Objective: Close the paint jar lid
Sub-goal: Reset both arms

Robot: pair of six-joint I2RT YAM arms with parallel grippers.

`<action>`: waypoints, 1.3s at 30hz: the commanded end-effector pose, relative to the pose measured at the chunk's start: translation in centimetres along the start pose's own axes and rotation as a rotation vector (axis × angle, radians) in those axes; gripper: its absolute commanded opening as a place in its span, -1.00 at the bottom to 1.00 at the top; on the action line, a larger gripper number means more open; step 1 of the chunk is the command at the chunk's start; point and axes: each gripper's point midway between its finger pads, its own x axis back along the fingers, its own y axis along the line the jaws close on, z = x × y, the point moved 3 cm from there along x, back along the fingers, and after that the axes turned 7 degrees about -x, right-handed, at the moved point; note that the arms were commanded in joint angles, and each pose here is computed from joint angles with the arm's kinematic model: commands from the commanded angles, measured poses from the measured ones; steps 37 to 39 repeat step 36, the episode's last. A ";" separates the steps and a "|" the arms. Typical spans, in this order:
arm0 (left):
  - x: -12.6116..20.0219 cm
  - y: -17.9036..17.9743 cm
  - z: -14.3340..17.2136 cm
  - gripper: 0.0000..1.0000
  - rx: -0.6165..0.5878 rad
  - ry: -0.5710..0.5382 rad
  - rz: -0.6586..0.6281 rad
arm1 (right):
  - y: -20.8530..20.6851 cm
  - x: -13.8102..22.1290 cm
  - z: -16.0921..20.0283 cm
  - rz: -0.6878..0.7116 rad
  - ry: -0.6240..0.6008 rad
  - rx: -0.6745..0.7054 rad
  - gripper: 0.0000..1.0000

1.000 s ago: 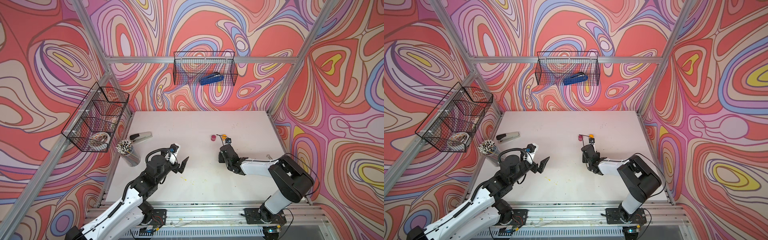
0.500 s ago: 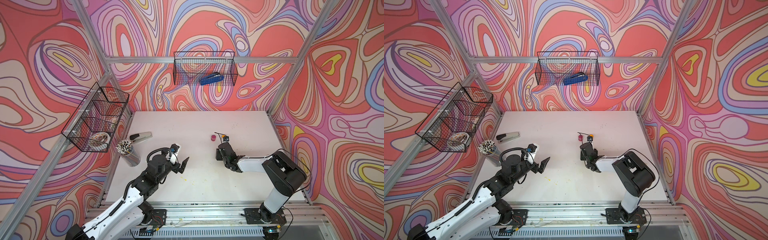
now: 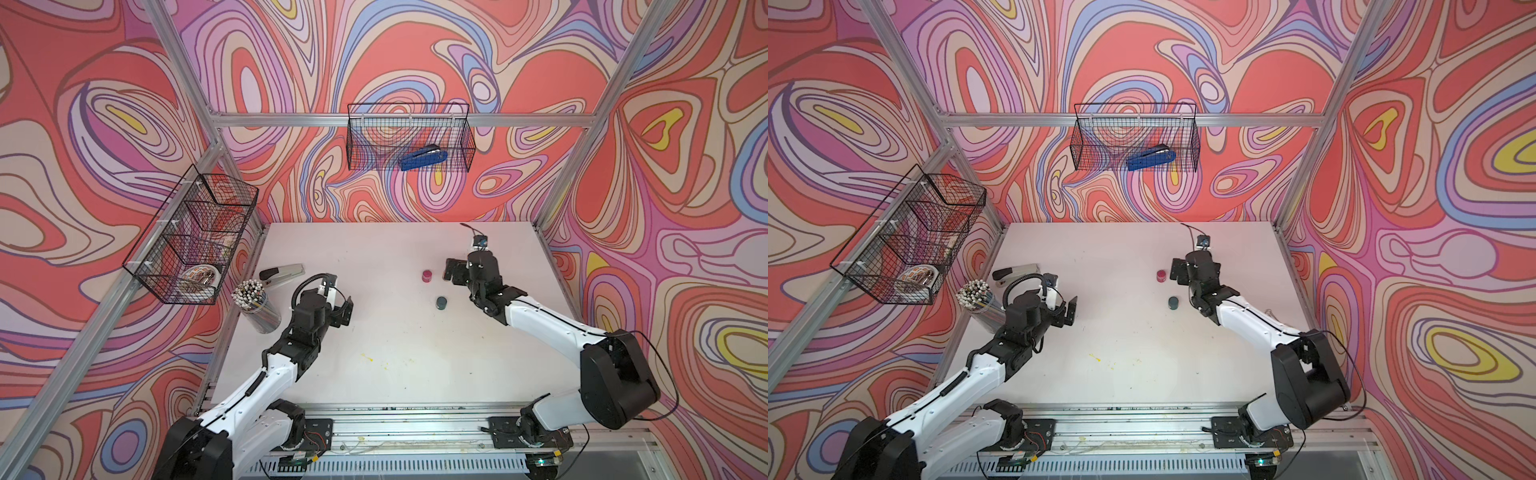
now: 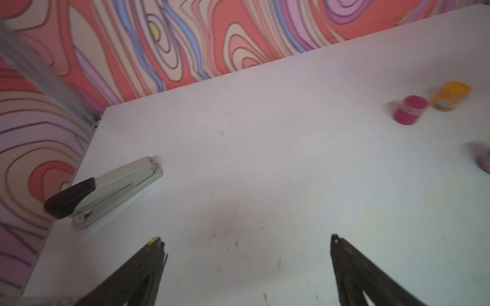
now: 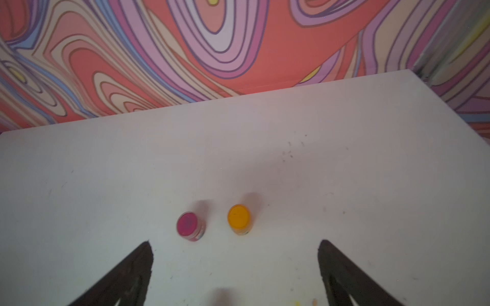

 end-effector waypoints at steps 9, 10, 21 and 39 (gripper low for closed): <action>-5.4 3.7 3.7 0.99 0.015 -0.083 -0.197 | -11.8 -1.8 3.4 0.192 -0.072 0.093 0.97; -5.2 4.6 4.0 0.99 0.058 -0.103 -0.229 | -12.3 -2.2 4.0 0.181 -0.070 0.094 0.97; -4.7 3.8 5.4 1.00 0.100 -0.153 -0.093 | -12.1 -4.2 5.4 -0.045 -0.172 0.110 0.96; -5.0 4.2 5.4 1.00 0.089 -0.136 -0.170 | -12.0 -4.0 5.4 -0.054 -0.188 0.118 0.97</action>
